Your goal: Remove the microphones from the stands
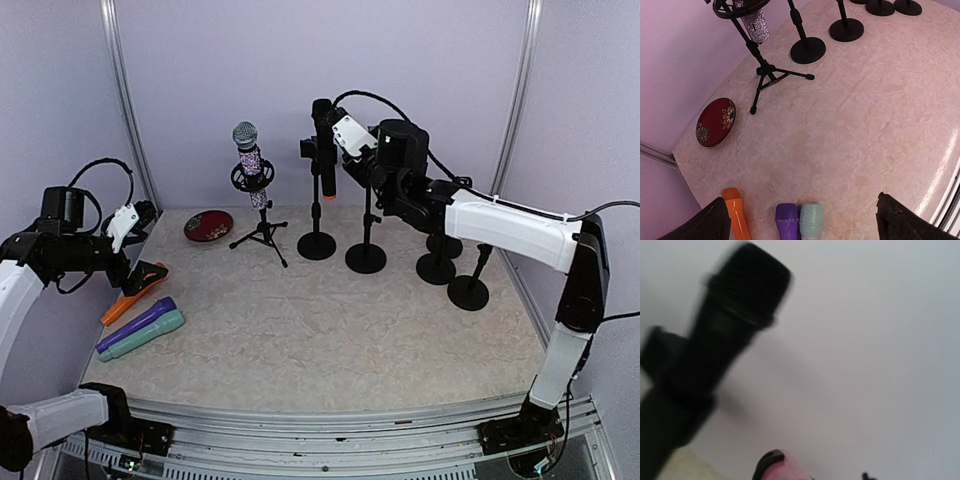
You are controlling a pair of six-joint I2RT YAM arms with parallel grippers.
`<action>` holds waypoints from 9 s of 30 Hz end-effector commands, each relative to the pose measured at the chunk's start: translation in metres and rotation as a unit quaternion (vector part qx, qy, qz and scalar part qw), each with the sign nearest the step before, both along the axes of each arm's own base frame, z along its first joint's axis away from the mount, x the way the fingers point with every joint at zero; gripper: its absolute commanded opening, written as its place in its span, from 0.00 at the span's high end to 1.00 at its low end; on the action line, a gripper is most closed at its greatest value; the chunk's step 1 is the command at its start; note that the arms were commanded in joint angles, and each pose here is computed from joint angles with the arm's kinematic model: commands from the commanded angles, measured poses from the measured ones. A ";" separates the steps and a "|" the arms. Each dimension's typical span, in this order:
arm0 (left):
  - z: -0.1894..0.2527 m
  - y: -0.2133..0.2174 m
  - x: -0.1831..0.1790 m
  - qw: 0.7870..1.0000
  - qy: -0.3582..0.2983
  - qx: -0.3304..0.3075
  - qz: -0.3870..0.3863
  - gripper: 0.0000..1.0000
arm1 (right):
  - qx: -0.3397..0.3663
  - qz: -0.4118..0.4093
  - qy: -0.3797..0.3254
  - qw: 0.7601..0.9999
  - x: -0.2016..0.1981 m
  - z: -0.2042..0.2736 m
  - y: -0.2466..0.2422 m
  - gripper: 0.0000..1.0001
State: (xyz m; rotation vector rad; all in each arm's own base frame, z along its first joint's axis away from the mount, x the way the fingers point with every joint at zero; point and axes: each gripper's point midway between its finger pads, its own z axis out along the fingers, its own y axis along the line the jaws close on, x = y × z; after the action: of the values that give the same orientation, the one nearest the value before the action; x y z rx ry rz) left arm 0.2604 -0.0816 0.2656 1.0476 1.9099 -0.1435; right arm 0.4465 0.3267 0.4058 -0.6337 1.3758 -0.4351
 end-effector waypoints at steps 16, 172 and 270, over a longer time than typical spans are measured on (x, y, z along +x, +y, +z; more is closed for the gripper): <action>0.052 -0.078 0.013 0.985 0.010 -0.167 -0.052 0.04 | 0.159 0.209 -0.046 0.964 -0.183 0.070 0.084 1.00; -0.133 -0.011 -0.017 0.982 0.056 0.164 -0.075 0.67 | 0.297 0.355 0.192 0.866 -0.203 0.040 0.136 0.15; -0.083 -0.018 -0.037 0.991 0.065 0.087 -0.081 0.01 | 0.172 0.327 0.489 0.790 -0.140 -0.287 0.141 1.00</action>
State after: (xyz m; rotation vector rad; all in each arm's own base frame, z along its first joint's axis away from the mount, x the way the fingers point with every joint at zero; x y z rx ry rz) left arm 0.2191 -0.1002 0.1741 1.3620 1.9954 -0.1472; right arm 0.2922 0.4851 0.1549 -0.9931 1.9468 1.2362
